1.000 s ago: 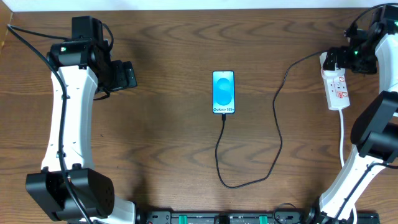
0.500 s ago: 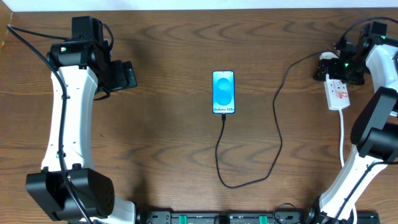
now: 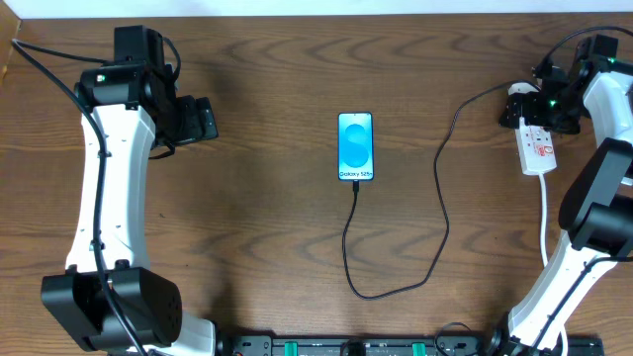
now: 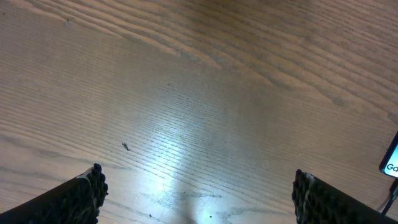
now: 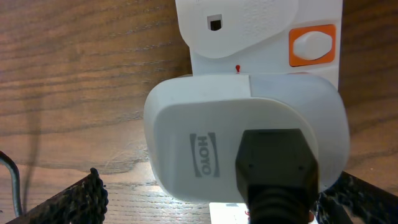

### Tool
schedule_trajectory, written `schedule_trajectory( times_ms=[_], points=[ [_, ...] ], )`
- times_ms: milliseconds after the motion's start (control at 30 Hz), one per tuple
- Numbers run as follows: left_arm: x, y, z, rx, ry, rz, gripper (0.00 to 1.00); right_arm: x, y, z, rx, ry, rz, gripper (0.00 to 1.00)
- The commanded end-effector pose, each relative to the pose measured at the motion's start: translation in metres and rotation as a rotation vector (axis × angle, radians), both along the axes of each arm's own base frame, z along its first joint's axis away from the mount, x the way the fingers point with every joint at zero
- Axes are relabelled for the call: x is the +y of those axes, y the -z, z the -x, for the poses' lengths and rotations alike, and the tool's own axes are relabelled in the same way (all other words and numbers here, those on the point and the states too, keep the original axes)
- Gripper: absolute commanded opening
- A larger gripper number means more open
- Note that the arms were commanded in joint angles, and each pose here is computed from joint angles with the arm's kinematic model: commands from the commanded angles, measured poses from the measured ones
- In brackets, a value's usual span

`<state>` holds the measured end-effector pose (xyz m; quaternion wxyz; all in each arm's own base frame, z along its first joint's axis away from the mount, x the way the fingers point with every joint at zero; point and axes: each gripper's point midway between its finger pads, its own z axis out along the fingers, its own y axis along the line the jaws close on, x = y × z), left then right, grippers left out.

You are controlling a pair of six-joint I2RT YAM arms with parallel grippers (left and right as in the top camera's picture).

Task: Plug charger to phone and switch on socket

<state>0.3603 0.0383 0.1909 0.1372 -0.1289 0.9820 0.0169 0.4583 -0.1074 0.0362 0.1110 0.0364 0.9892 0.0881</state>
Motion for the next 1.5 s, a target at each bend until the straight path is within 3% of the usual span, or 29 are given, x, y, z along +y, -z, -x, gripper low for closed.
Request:
schedule_trajectory(
  times_ms=[0, 867, 1467],
  points=[
    [0.0, -0.003, 0.001, -0.007, 0.002, -0.003, 0.97, 0.008, 0.002, 0.001, -0.007, -0.022, -0.044, 0.99],
    [0.0, -0.003, 0.001, -0.007, 0.002, -0.003, 0.97, 0.035, -0.004, -0.002, -0.042, -0.048, -0.202, 0.99],
    [0.0, -0.003, 0.001, -0.007, 0.002, -0.003, 0.97, 0.045, 0.017, 0.014, -0.003, -0.047, -0.246, 0.99]
  ],
)
